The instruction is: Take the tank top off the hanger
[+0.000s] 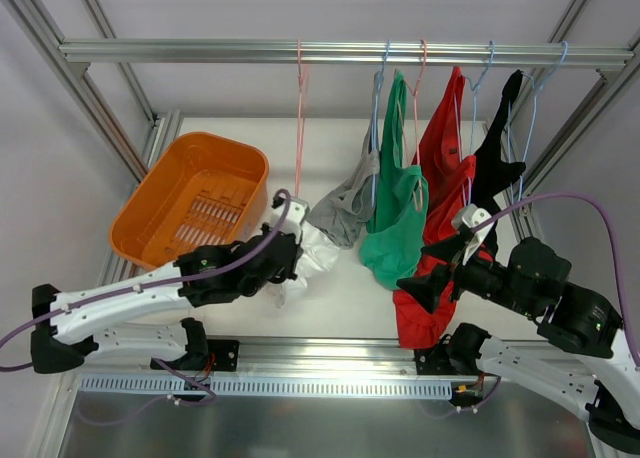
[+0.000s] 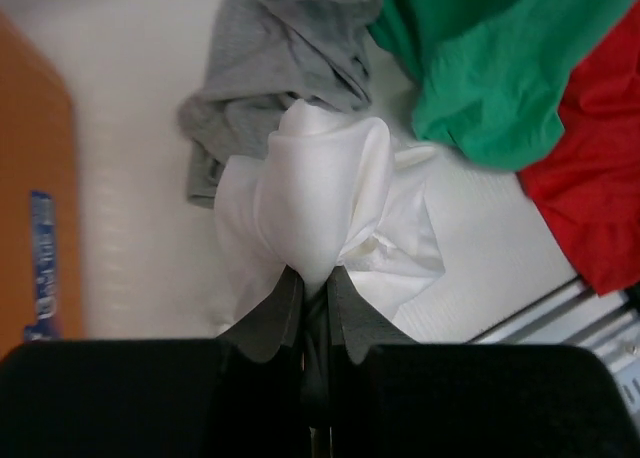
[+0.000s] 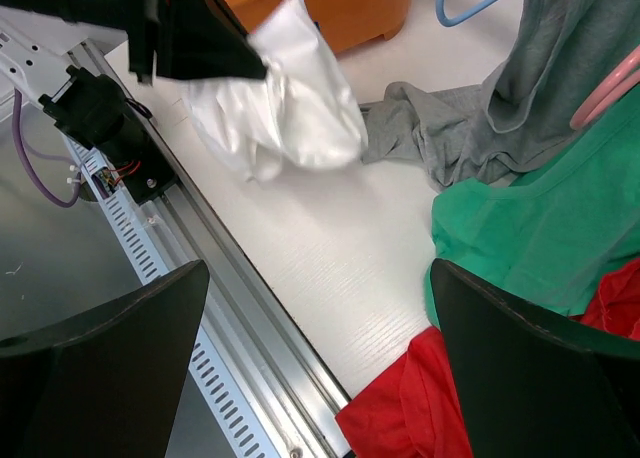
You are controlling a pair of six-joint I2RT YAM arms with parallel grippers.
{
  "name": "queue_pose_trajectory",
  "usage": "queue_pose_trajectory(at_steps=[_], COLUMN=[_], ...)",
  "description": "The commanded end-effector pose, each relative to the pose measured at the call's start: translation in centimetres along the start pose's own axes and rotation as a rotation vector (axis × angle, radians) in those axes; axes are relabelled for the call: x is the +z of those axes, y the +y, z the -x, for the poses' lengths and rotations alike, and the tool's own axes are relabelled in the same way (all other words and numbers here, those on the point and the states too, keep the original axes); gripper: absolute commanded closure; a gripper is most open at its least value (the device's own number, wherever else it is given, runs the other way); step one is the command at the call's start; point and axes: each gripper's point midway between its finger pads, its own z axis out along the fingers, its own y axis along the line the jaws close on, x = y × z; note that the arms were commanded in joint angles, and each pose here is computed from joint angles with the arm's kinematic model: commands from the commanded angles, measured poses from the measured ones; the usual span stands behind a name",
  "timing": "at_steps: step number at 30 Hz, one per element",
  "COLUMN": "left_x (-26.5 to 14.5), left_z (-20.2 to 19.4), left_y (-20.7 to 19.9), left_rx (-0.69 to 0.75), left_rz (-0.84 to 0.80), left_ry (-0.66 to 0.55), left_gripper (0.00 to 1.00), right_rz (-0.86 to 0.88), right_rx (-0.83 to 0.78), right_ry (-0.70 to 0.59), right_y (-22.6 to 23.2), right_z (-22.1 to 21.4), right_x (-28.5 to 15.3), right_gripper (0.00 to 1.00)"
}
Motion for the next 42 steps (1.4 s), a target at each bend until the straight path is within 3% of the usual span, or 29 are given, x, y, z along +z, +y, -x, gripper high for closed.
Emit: queue_pose_trajectory(at_steps=[1,9,15,21,26,27,31,33,38,41,42], left_x=[-3.3,-9.3,-11.6,-11.2,-9.3,-8.8,-8.7,-9.1,-10.9,-11.4,-11.3], left_z=[2.7,7.9,11.1,14.1,13.8,13.2,11.5,10.9,10.5,10.1,10.0], left_y=[5.4,11.9,16.2,23.5,25.7,25.7,26.2,26.4,25.4,23.4,22.4], left_rx=[-0.067,-0.202,-0.229,-0.326,-0.416,-0.417,-0.448,-0.449,-0.448,-0.443,-0.435], left_rz=[0.260,0.436,0.591,0.793,0.780,0.782,0.818,0.837,0.783,0.660,0.598], left_ry=[-0.083,-0.236,-0.271,-0.206,-0.150,-0.131,-0.115,-0.112,-0.152,-0.171,-0.166], left_gripper=[1.00,1.00,1.00,1.00,1.00,0.97,0.08,0.01,0.01,0.01,0.01], right_rz=[0.003,0.007,0.011,-0.063,-0.232,-0.280,-0.375,-0.434,-0.525,-0.567,-0.575], right_rx=[-0.024,-0.028,-0.044,-0.009,0.037,0.045,0.057,0.040,0.038,0.044,0.044], right_ry=[-0.076,-0.089,-0.094,-0.130,-0.196,-0.235,-0.259,-0.215,-0.165,-0.145,-0.140], right_y=[0.2,0.4,0.5,-0.5,-3.0,-3.6,-4.7,-5.4,-7.1,-8.7,-9.1], right_z=[2.3,3.3,3.9,5.9,9.0,10.5,13.9,14.8,18.6,19.9,20.2], right_x=[-1.1,-1.3,-1.2,-0.4,-0.4,-1.1,-0.3,1.9,6.7,9.5,10.2], right_gripper=[0.01,0.00,0.00,0.01,0.01,0.01,0.00,0.01,0.01,0.07,0.16])
